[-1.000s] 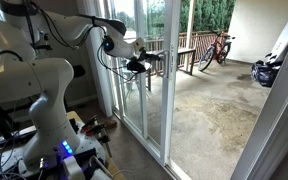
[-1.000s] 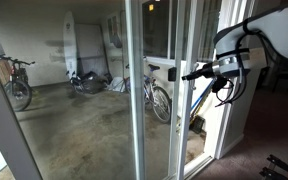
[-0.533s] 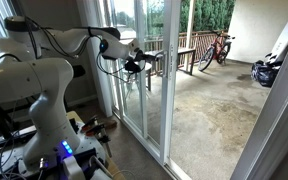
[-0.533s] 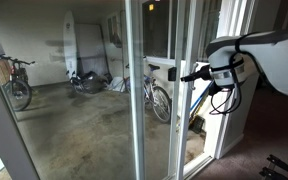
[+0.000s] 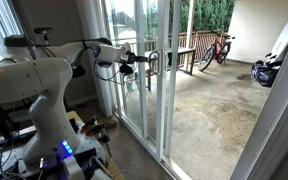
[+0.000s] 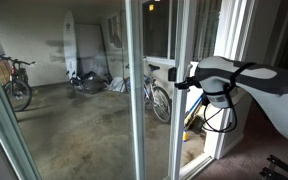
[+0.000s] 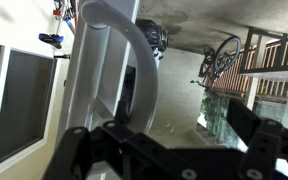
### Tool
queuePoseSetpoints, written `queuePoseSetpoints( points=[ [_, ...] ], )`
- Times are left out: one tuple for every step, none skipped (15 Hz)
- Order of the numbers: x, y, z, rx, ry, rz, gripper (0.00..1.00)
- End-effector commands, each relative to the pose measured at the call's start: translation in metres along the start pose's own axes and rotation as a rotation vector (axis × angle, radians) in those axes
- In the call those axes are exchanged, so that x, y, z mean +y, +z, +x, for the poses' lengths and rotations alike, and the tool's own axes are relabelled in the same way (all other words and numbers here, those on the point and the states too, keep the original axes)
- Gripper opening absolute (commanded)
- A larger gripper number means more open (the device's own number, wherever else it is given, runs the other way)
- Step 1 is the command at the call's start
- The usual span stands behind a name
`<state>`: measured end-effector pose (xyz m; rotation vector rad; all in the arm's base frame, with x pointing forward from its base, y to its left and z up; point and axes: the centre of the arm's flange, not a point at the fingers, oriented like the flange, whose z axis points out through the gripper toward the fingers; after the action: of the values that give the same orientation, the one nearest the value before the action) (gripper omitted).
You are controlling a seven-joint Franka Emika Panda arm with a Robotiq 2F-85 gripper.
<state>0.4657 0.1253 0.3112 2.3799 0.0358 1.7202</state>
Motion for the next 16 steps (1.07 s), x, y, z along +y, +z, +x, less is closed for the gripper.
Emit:
queuePoseSetpoints(
  points=[
    [-0.081, -0.017, -0.008, 0.062, -0.046, 0.147, 1.00],
    [-0.094, -0.023, -0.009, 0.070, -0.058, 0.186, 1.00],
    [-0.111, -0.030, -0.008, 0.080, -0.073, 0.242, 1.00],
    [-0.125, -0.037, -0.009, 0.084, -0.082, 0.280, 1.00],
    [-0.137, -0.043, -0.010, 0.091, -0.089, 0.315, 1.00],
    [-0.145, -0.047, -0.012, 0.090, -0.093, 0.334, 1.00],
    [-0.150, -0.048, -0.015, 0.087, -0.095, 0.344, 1.00],
    [-0.154, -0.049, -0.017, 0.082, -0.094, 0.349, 1.00],
    [-0.156, -0.049, -0.019, 0.076, -0.096, 0.356, 1.00],
    [-0.158, -0.049, -0.021, 0.067, -0.096, 0.356, 1.00],
    [-0.159, -0.049, -0.024, 0.061, -0.099, 0.362, 1.00],
    [-0.161, -0.049, -0.028, 0.051, -0.101, 0.365, 1.00],
    [-0.163, -0.049, -0.032, 0.043, -0.104, 0.370, 1.00],
    [-0.165, -0.049, -0.036, 0.035, -0.106, 0.375, 1.00],
    [-0.167, -0.049, -0.039, 0.022, -0.109, 0.382, 1.00],
    [-0.169, -0.049, -0.042, 0.004, -0.109, 0.387, 1.00]
  ],
)
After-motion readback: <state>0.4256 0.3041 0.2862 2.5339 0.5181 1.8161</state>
